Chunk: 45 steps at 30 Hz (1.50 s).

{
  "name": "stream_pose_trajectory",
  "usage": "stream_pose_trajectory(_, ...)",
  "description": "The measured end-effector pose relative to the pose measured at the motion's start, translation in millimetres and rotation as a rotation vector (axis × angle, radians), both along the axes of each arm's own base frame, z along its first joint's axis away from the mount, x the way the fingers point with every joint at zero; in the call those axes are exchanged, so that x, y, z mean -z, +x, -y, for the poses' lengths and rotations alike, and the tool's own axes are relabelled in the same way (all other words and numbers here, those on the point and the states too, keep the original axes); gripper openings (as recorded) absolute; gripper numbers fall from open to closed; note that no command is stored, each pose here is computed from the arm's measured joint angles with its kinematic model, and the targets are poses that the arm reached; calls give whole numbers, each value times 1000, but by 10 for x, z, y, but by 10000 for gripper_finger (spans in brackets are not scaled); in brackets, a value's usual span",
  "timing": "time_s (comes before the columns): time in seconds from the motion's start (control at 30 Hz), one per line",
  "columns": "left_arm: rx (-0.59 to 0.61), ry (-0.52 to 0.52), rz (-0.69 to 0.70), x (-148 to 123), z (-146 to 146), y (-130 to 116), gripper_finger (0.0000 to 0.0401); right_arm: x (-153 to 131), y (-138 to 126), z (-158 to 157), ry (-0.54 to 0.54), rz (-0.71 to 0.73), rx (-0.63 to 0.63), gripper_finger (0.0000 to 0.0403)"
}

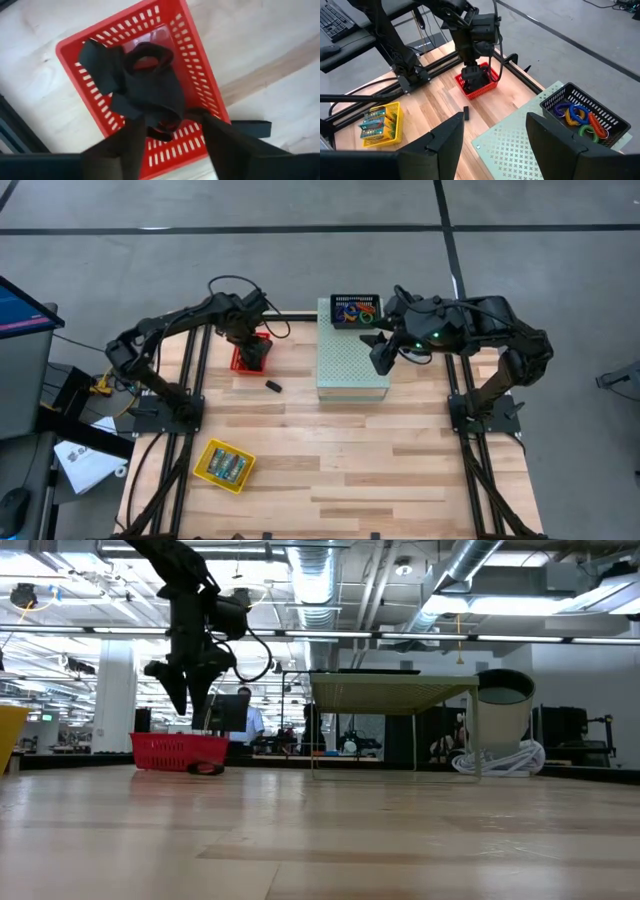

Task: Pick & Place Office Desk Supplies
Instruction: Put the black rubber band into the red bin

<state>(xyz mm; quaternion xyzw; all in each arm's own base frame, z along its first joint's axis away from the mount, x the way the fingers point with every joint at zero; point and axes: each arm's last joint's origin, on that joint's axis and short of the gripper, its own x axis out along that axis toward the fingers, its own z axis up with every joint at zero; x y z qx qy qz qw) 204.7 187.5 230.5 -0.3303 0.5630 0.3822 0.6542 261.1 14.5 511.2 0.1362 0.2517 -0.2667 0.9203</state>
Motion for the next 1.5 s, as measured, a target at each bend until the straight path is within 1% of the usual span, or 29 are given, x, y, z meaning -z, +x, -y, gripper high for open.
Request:
stream_pose_trajectory(0.1,20,-7,14,-24,15,-7,221,0,0,1,-5,-3,-3,210)
stream_pose_trajectory(0.2,64,-36,34,-21,25,-2,246,0,0,1,-12,-7,-9,210)
stream_pose_trajectory(0.27,133,-63,75,-37,63,29,252,0,0,1,-12,-7,-9,210)
stream_pose_trajectory(0.3,190,-75,97,-54,102,53,253,0,0,1,-12,-7,-9,210)
stream_pose_trajectory(0.37,327,-82,137,-93,226,137,248,0,0,1,-12,-7,-9,210)
stream_pose_trajectory(0.47,547,-54,136,-126,473,289,234,0,0,1,-12,-7,-9,210)
stream_pose_trajectory(0.57,817,-14,105,-127,785,453,220,0,0,1,-12,-7,-9,210)
stream_pose_trajectory(0.6,914,15,83,-126,896,503,216,1,-1,-1,-12,-8,-9,210)
stream_pose_trajectory(0.67,1095,110,24,-131,1092,592,212,2,-2,-11,-12,-9,-13,210)
stream_pose_trajectory(0.73,1263,199,-5,-141,1230,667,210,2,-2,-16,-12,-9,-16,210)
stream_pose_trajectory(0.8,1356,253,1,-152,1295,718,211,3,-3,-18,-11,-11,-18,210)
stream_pose_trajectory(0.87,1389,260,40,-159,1297,743,213,8,-7,-17,-9,-17,-16,210)
stream_pose_trajectory(0.97,1363,229,126,-95,1183,731,217,24,-20,-15,3,-30,-5,210)
stream_pose_trajectory(1.03,1349,171,127,32,1115,653,218,29,-25,-21,4,-36,-6,210)
stream_pose_trajectory(1.07,1361,156,118,103,1094,614,219,29,-26,-31,3,-37,-10,210)
stream_pose_trajectory(1.2,1475,150,98,405,1157,519,219,30,-26,-31,3,-37,-10,210)
stream_pose_trajectory(1.33,1480,214,72,577,1185,487,219,30,-26,-28,3,-37,-8,210)
stream_pose_trajectory(1.5,1462,297,93,651,1153,529,219,30,-24,6,3,-37,6,210)
